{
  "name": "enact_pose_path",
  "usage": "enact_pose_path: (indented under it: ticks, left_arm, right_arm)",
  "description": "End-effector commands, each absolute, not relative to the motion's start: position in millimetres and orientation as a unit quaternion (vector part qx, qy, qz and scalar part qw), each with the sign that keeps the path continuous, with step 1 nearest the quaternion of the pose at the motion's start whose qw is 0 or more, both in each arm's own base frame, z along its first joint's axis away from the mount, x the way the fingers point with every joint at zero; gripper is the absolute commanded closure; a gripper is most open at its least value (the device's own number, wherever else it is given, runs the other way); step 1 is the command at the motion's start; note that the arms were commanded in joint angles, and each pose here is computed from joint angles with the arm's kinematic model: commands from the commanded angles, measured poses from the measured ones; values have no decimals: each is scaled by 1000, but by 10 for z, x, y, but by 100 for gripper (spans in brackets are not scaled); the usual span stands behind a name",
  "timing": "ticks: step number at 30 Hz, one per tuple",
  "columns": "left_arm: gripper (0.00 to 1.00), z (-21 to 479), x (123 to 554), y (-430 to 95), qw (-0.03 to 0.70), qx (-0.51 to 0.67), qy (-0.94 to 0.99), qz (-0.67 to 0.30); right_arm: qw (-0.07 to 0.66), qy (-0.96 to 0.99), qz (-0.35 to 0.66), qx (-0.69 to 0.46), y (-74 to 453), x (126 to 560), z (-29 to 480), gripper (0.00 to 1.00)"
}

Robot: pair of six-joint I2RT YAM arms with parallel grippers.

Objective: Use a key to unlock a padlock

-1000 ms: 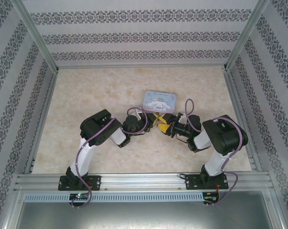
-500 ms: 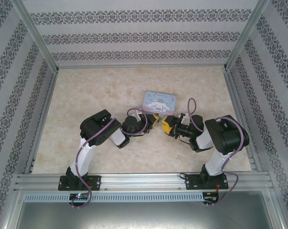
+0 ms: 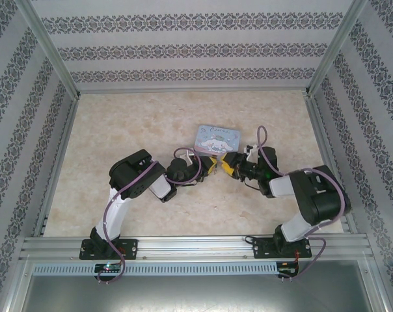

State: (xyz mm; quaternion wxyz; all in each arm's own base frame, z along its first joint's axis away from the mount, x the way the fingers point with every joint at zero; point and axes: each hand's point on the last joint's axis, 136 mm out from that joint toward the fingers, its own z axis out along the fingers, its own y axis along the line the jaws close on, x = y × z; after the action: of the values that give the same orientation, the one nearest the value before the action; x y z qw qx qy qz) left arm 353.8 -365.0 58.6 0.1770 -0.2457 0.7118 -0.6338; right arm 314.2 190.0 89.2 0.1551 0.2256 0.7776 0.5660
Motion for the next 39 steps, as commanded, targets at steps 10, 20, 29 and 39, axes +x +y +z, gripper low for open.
enact_pose_path:
  ticks: [10, 20, 29, 39]
  left_arm:
    - [100, 542, 3432, -3691, 166, -222, 725, -631]
    - [100, 586, 3406, -3713, 163, -210, 725, -635]
    - [100, 611, 3397, -3729, 162, -204, 724, -639]
    - [100, 636, 3399, -3744, 160, -200, 720, -645]
  right_arm:
    - [174, 849, 466, 176, 1895, 3157, 796, 47]
    - [148, 834, 501, 177, 2083, 3210, 781, 45]
    - [137, 812, 537, 185, 2209, 3337, 870, 41]
    - [112, 782, 579, 201, 2354, 3395, 823, 41]
